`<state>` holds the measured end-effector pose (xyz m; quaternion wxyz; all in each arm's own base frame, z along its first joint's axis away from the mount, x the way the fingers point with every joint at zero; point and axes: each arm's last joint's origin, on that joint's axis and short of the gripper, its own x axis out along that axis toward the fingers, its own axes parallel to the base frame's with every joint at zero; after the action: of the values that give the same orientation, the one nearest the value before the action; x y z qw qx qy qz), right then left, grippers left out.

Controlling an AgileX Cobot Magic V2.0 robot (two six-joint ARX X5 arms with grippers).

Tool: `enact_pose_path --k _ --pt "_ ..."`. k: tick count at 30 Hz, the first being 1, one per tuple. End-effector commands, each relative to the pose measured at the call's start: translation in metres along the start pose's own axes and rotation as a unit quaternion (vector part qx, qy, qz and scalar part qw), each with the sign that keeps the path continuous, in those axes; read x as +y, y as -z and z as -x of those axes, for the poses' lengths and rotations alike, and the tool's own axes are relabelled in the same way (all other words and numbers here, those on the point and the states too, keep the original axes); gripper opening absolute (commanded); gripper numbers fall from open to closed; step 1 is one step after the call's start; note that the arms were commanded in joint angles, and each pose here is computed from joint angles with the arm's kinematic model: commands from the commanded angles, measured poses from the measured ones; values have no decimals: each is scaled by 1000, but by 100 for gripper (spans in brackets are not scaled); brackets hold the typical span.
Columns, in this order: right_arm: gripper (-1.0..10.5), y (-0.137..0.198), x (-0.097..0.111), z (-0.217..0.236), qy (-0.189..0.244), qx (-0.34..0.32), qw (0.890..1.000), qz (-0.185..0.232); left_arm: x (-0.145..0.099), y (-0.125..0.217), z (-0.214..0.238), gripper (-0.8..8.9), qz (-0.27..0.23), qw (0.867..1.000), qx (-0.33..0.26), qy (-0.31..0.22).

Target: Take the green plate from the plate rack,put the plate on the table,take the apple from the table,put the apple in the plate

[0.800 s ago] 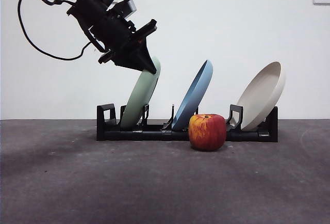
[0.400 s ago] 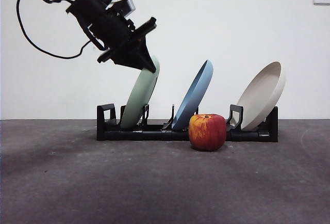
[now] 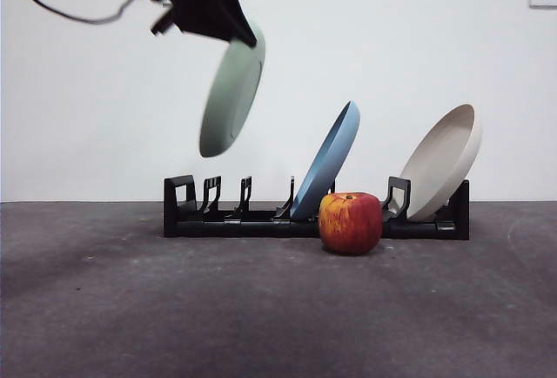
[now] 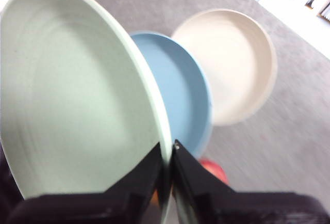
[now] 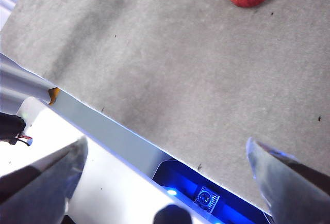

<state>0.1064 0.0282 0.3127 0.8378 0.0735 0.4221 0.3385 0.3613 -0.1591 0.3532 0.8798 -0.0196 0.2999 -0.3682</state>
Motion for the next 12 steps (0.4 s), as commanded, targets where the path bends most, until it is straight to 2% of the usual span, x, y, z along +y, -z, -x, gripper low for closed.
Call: enact_pose_path --k 1,6,10,12 --pt "629 -1 1 1 -2 -4 1000 3 -20 1 13 -8 -39 999 21 5" --pt "629 -1 1 1 -2 -4 1000 3 -59 11 36 -8 -103 990 82 -58" --pt "629 -1 1 1 -2 -4 1000 3 -91 25 42 -8 -153 973 145 -90" --pt "629 -1 1 1 -2 -4 1000 3 -106 34 41 -8 -179 960 180 -118"
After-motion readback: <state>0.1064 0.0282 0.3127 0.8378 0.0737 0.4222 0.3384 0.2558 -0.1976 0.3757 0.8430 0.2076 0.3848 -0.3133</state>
